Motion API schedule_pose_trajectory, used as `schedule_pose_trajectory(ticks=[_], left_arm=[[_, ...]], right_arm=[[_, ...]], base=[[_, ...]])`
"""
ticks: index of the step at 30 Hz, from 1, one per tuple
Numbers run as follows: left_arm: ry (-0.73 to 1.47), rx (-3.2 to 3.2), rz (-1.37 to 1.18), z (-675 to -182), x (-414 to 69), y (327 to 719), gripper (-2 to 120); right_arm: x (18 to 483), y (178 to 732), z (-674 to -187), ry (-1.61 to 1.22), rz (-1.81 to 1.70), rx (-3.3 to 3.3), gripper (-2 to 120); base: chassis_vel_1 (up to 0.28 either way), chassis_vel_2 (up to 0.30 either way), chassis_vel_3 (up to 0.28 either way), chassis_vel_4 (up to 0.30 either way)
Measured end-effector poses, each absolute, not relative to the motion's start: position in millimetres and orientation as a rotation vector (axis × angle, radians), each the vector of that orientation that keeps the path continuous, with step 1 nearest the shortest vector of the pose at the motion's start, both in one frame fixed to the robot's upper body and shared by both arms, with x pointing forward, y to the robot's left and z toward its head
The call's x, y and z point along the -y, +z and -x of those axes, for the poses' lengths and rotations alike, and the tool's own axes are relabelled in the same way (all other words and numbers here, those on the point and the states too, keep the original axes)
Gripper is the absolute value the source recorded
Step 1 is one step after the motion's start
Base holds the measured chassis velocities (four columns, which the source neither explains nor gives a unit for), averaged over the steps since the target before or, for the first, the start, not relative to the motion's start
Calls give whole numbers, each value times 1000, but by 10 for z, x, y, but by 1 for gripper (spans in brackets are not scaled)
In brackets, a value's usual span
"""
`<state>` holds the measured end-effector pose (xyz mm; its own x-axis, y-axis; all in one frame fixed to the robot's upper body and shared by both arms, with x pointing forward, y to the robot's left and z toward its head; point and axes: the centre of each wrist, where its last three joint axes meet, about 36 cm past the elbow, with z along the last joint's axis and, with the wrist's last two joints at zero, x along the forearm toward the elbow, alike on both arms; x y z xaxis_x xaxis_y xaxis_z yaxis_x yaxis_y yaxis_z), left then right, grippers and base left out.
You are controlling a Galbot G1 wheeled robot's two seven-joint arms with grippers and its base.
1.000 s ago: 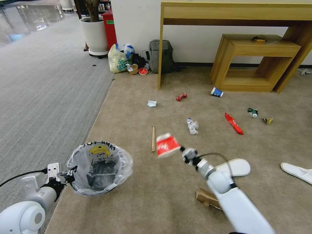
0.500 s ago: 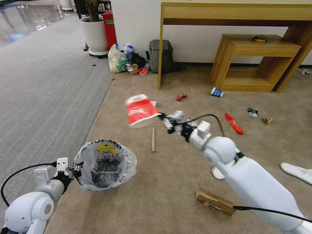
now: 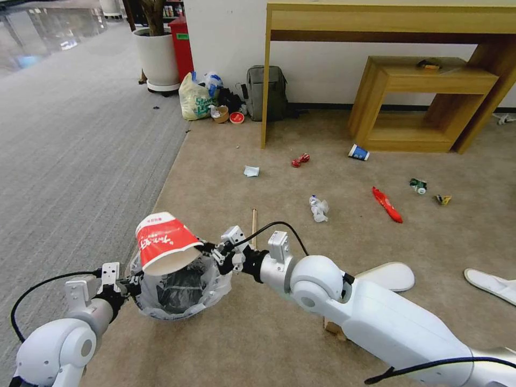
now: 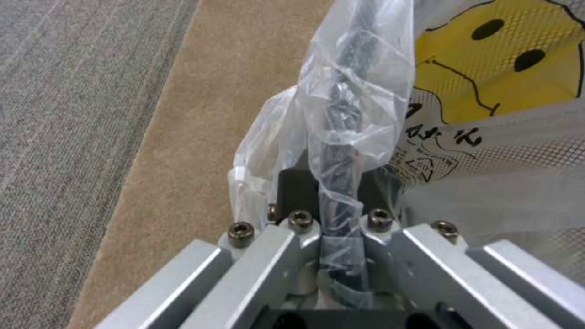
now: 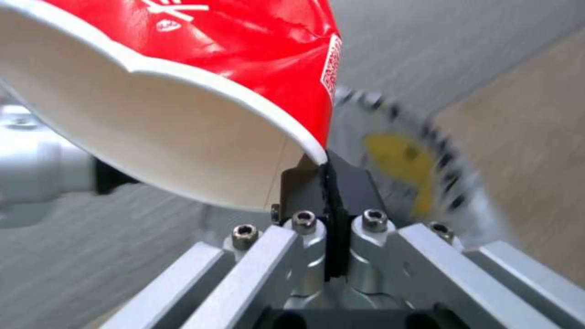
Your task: Pick up the trash bin and place the garbage on the floor into it.
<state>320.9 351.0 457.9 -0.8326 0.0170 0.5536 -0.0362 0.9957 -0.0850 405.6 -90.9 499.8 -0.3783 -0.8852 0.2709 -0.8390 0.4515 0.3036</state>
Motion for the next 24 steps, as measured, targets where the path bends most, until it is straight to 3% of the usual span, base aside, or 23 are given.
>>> schedule_pose_trajectory(ticks=[19,24], left_arm=[[131,2555,-5,-3220,-3505,4583,0],[132,2556,-3,-3233,-3510,4578,0]], right_arm=[[863,4901,-4093,-494,-1102,2090,0],[865,4875,-4146,-502,-1093,2088,21]], base=[[0,0,0,0],[0,0,0,0]])
